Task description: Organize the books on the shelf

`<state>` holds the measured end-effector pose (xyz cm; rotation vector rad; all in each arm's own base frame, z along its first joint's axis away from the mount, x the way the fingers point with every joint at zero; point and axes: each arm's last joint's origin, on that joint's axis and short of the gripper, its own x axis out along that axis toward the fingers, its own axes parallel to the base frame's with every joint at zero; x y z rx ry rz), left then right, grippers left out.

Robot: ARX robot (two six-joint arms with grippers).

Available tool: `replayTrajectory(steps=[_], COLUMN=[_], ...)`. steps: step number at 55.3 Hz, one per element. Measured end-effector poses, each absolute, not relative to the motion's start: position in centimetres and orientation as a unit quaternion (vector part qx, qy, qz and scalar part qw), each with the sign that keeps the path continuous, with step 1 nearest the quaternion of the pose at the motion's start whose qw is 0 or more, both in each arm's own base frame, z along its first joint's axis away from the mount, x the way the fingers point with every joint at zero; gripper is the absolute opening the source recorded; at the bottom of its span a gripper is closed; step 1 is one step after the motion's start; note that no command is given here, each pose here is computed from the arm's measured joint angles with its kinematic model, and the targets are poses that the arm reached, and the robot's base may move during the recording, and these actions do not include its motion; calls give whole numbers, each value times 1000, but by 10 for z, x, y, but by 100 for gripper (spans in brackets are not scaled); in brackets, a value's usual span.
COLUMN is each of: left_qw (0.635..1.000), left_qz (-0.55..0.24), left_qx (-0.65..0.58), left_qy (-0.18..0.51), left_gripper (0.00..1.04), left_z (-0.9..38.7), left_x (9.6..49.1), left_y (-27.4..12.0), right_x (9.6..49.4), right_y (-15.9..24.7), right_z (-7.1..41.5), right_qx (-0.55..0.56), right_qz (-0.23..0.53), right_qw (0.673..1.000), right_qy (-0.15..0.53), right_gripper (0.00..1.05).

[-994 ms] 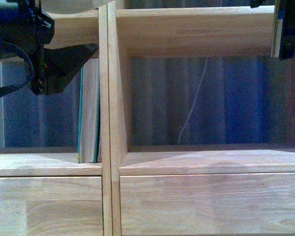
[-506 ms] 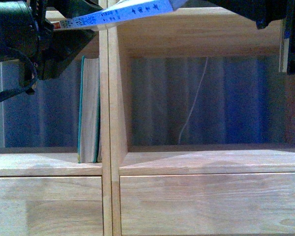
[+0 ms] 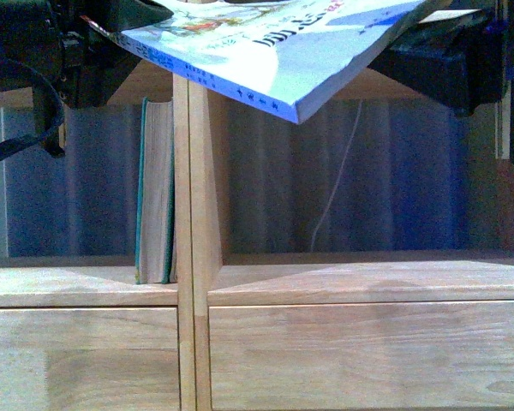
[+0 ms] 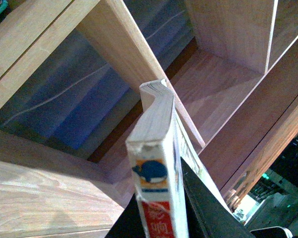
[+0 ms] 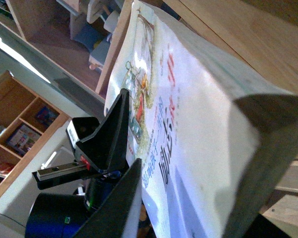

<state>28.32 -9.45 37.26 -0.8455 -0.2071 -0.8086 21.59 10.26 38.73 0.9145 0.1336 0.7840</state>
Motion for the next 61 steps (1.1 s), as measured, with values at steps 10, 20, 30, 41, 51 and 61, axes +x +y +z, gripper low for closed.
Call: replayTrajectory(steps=[10,20,30,41,51,61], left_qw=[846,908,961,988,986,979], left_qz=[-366,-305,-208,-114,-74,-45], left_qx=[-374,-273,-161,-5,90,148], left_qy=[-98,-90,-85,-107,-117,-133], left_gripper=[7,7,7,7,7,7], left_z=[373,380,387,386,384,386], left_x=[282,266,245,219,214,218], left_y=[-92,-77,-58,-37,-16,15], right_x=[227,254,273,279,281,282], right_y=[91,53,29,23,23,23], right_z=[388,386,368,351,344,339], right_qx=[427,350,319,303,300,298], right_qz=[335,223,171,154,152,150], right_qw=[838,909,932,940,942,942], right_qy=[49,-30,-33,-23,-17,-14], right_gripper=[75,98,98,98,98,98])
